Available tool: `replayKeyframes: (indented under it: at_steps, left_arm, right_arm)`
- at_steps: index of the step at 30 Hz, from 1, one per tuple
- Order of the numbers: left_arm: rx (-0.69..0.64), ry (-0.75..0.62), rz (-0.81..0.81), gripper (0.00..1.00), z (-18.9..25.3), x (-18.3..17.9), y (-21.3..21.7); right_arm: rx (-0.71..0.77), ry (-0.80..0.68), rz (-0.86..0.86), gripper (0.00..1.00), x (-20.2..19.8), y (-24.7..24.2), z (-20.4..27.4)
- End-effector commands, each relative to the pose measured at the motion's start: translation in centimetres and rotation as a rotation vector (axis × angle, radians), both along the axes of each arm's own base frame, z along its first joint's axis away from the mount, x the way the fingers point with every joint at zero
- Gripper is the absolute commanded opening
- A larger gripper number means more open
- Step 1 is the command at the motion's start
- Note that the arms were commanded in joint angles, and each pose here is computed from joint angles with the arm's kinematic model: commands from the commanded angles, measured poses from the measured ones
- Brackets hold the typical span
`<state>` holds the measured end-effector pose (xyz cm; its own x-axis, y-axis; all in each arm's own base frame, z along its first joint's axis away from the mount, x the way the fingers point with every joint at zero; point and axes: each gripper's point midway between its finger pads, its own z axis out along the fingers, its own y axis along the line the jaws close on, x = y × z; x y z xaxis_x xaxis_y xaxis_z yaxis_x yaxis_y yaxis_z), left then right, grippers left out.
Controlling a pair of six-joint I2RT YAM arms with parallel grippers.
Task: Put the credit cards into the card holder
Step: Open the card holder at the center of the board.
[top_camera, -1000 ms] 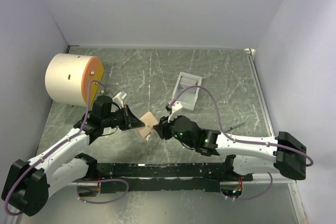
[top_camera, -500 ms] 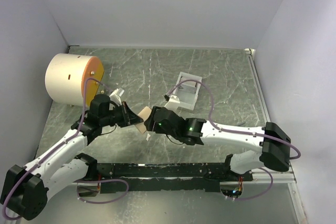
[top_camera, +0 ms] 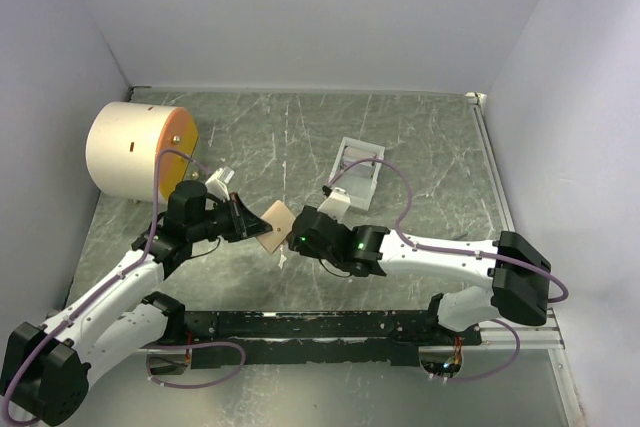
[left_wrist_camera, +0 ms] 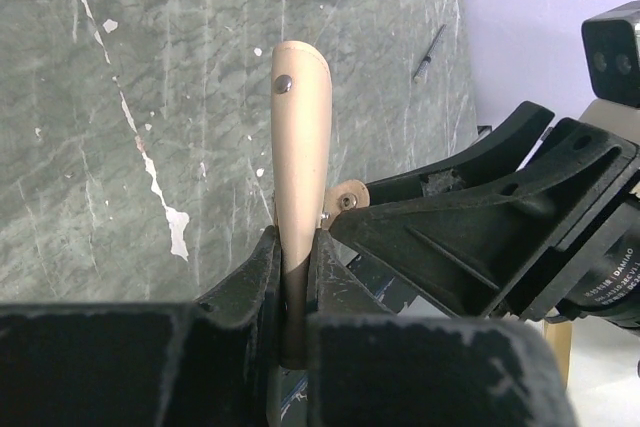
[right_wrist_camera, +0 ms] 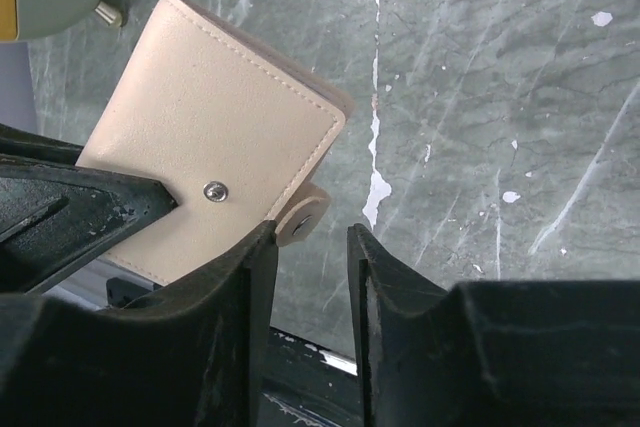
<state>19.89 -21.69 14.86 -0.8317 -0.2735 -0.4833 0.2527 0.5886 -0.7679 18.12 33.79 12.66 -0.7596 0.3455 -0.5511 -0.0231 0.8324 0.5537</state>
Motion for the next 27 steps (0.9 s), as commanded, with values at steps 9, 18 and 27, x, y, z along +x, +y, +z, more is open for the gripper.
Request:
replayKeyframes:
  at_steps: [9, 18, 27]
  left_arm:
    - [-0.058, -0.072, -0.006, 0.07, 2.4, 0.4, -0.5]
    - [-0.093, -0.069, -0.016, 0.07, 2.5, -0.2, -0.7]
    - [-0.118, -0.060, -0.017, 0.07, 2.3, -0.6, -0.7]
  right_arm:
    - [-0.032, 0.001, -0.096, 0.24, 0.6, -2.1, -1.7]
    - [0.050, 0.005, -0.086, 0.21, 0.6, -1.7, -1.9]
    - [0.191, -0.017, -0.047, 0.31, 0.2, -1.2, -0.2]
